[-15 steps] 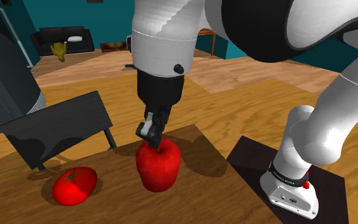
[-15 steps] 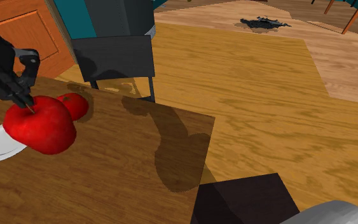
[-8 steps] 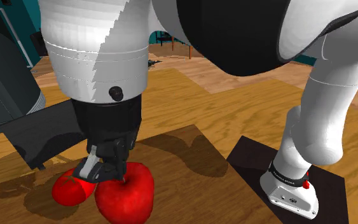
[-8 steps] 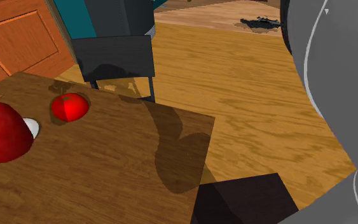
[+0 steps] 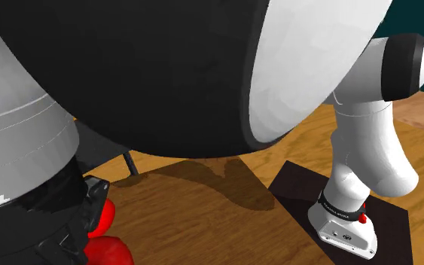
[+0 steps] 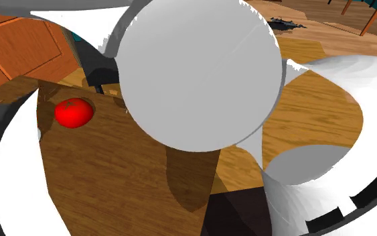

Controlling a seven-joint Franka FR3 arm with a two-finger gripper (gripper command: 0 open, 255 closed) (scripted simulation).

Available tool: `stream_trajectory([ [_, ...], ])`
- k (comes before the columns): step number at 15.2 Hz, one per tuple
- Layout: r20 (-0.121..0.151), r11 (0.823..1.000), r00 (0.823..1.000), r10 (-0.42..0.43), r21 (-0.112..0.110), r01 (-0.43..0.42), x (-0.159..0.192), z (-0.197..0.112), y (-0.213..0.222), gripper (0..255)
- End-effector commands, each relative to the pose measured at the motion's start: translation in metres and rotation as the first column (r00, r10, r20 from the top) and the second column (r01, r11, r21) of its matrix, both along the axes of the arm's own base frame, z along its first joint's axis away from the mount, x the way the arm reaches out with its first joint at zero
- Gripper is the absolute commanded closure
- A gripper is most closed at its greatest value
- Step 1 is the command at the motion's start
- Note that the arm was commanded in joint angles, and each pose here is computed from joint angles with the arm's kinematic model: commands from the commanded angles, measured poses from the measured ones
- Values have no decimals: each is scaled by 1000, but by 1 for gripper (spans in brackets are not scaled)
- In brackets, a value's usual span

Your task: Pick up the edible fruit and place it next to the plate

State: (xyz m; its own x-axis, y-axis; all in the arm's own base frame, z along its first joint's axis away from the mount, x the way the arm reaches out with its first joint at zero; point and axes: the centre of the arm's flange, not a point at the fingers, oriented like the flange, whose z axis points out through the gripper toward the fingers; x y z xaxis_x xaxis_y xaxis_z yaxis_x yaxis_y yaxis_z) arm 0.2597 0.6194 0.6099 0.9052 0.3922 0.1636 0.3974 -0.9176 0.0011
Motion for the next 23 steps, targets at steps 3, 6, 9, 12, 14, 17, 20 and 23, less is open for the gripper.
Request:
stream_trajectory([
  [3,1,1000,1000,-2,-1,2,-2,-18,6,255],
  [6,1,1000,1000,-2,-1,2,-2,-34,6,255],
  [9,1,1000,1000,-2,-1,2,-2,-50,6,255],
  [12,1,1000,1000,-2,-1,2,-2,-66,6,255],
  [14,1,1000,1000,-2,-1,2,-2,-76,6,255],
  [17,1,1000,1000,-2,-1,2,-2,-92,6,255],
  [20,1,1000,1000,-2,-1,2,-2,-108,6,255],
  [23,1,1000,1000,-2,-1,2,-2,-124,6,255],
])
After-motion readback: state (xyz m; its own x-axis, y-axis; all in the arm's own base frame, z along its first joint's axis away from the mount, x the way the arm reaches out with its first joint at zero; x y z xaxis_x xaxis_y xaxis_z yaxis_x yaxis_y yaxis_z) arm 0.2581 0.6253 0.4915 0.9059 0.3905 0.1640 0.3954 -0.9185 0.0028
